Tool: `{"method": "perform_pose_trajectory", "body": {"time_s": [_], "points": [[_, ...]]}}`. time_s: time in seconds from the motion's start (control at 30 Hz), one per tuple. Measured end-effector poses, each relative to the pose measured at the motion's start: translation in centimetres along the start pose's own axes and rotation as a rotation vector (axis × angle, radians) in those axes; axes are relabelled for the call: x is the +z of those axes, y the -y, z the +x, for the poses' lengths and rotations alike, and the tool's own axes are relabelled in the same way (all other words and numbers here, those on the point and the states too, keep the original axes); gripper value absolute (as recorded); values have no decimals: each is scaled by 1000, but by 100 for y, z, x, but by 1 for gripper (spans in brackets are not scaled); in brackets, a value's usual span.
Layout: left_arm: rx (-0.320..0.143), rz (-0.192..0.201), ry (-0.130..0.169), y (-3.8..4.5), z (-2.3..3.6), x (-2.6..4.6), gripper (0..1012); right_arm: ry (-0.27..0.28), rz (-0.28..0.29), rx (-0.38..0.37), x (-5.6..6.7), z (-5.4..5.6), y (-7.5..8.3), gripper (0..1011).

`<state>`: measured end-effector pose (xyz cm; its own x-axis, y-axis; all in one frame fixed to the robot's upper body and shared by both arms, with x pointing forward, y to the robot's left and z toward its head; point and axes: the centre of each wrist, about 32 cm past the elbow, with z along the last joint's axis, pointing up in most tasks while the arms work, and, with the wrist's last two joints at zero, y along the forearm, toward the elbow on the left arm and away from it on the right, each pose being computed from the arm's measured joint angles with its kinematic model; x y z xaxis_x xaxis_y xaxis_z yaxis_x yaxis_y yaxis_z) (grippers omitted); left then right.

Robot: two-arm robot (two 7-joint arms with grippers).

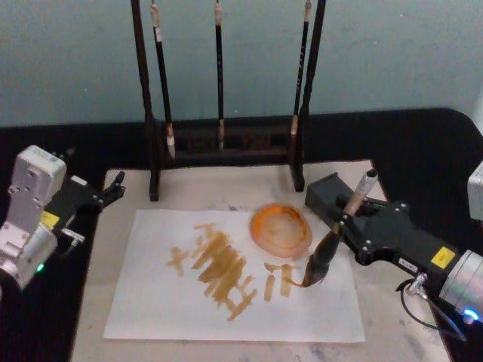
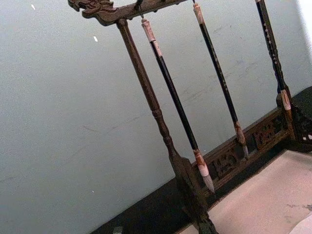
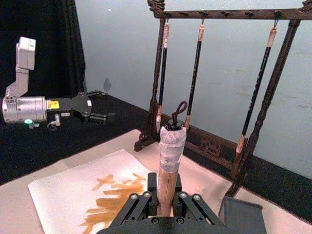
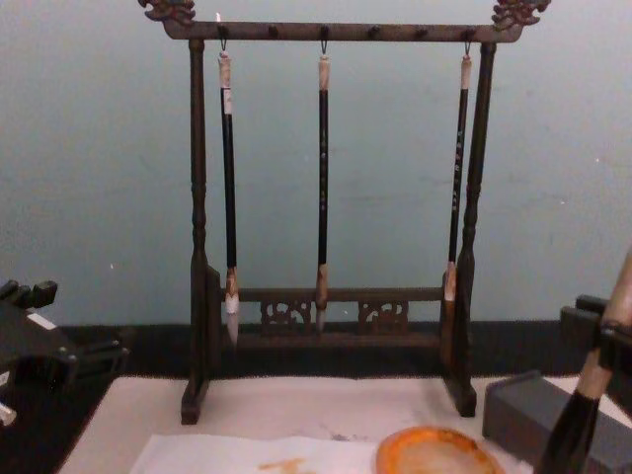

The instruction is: Pick up the brush from the inkstone, write on the paper, then place the brush back to its original position.

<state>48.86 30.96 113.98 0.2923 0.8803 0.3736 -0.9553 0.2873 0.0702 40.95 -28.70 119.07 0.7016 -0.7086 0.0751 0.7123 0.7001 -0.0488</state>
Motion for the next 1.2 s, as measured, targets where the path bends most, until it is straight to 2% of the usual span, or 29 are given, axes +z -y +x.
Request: {"method": "perform_pose_trajectory", "body": {"time_s": [0.3,0.6,0.77,0.83,0.93,0.97,1.07,1.1,1.17,1.2], "points": [[0,0,0,0,0,0,1010,6,7,-12,21,3,36,160],[0,0,0,0,0,0,1010,3,89,-38,95,53,22,160],[0,0,0,0,0,0,1010,-33,130,-71,87,126,-16,160],[0,0,0,0,0,0,1010,-85,162,-97,62,208,-49,160],[0,0,0,0,0,0,1010,-141,186,-118,33,288,-82,160],[0,0,0,0,0,0,1010,-183,202,-128,15,338,-107,160],[0,0,0,0,0,0,1009,-244,220,-140,-16,416,-141,160],[0,0,0,0,0,0,1010,-290,230,-145,-37,468,-163,160],[0,0,0,0,0,0,1010,-335,238,-148,-62,520,-188,160],[0,0,0,0,0,0,1009,-378,245,-149,-81,566,-211,160]]}}
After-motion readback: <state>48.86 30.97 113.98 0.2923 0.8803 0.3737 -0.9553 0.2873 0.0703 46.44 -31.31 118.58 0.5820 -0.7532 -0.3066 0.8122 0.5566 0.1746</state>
